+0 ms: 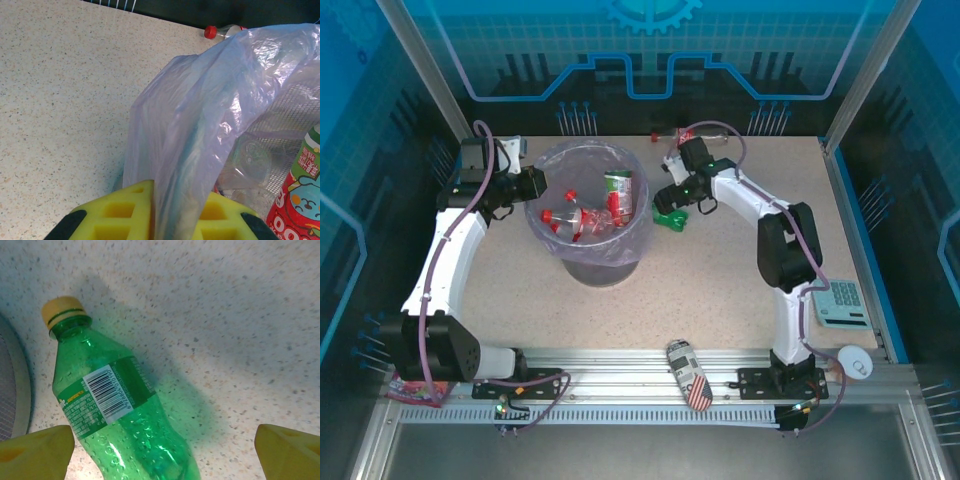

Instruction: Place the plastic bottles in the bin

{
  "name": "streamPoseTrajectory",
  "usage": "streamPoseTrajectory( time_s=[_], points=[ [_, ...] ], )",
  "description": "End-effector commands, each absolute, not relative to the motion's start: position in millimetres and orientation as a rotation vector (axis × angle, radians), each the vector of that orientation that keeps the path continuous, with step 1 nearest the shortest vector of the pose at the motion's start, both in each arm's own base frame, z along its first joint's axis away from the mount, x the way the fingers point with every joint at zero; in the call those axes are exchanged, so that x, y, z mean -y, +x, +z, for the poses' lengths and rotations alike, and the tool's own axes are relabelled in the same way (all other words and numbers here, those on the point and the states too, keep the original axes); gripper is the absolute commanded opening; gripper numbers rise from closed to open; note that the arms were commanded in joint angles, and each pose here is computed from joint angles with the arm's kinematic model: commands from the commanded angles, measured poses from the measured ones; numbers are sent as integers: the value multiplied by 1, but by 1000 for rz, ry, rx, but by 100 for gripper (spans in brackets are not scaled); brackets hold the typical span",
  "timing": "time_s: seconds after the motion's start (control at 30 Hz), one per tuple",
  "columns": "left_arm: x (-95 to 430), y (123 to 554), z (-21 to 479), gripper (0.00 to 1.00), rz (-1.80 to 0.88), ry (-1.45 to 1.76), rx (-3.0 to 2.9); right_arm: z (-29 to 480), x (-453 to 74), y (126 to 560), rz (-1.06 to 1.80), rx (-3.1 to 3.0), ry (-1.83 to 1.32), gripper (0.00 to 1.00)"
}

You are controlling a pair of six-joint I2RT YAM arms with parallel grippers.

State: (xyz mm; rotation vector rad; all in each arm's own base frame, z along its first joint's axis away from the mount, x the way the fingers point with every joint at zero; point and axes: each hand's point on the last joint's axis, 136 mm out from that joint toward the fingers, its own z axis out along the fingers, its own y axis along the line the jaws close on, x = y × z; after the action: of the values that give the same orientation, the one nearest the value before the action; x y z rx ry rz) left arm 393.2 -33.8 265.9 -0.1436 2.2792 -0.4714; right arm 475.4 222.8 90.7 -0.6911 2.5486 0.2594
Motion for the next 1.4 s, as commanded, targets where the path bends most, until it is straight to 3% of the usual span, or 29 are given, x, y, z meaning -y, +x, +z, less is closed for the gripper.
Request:
streamPoseTrajectory(
  time_s=[0.0, 0.3, 0.6, 0.97, 1.37],
  points=[
    [44, 378, 221, 0, -487, -122, -2439, 80, -240, 468, 288, -2577, -764, 94],
    [43, 378, 221, 0, -486, -121, -2440, 32, -251, 465, 231, -2697, -788, 94],
    [43, 378, 221, 0, -484, -119, -2441, 18, -252, 463, 239, -2717, -740, 85],
    [43, 378, 222, 0, -484, -119, -2438, 36, -250, 466, 270, -2662, -660, 69],
    [44, 377, 224, 0, -494, -121, -2432, 90, -237, 467, 333, -2558, -565, 62]
  ],
)
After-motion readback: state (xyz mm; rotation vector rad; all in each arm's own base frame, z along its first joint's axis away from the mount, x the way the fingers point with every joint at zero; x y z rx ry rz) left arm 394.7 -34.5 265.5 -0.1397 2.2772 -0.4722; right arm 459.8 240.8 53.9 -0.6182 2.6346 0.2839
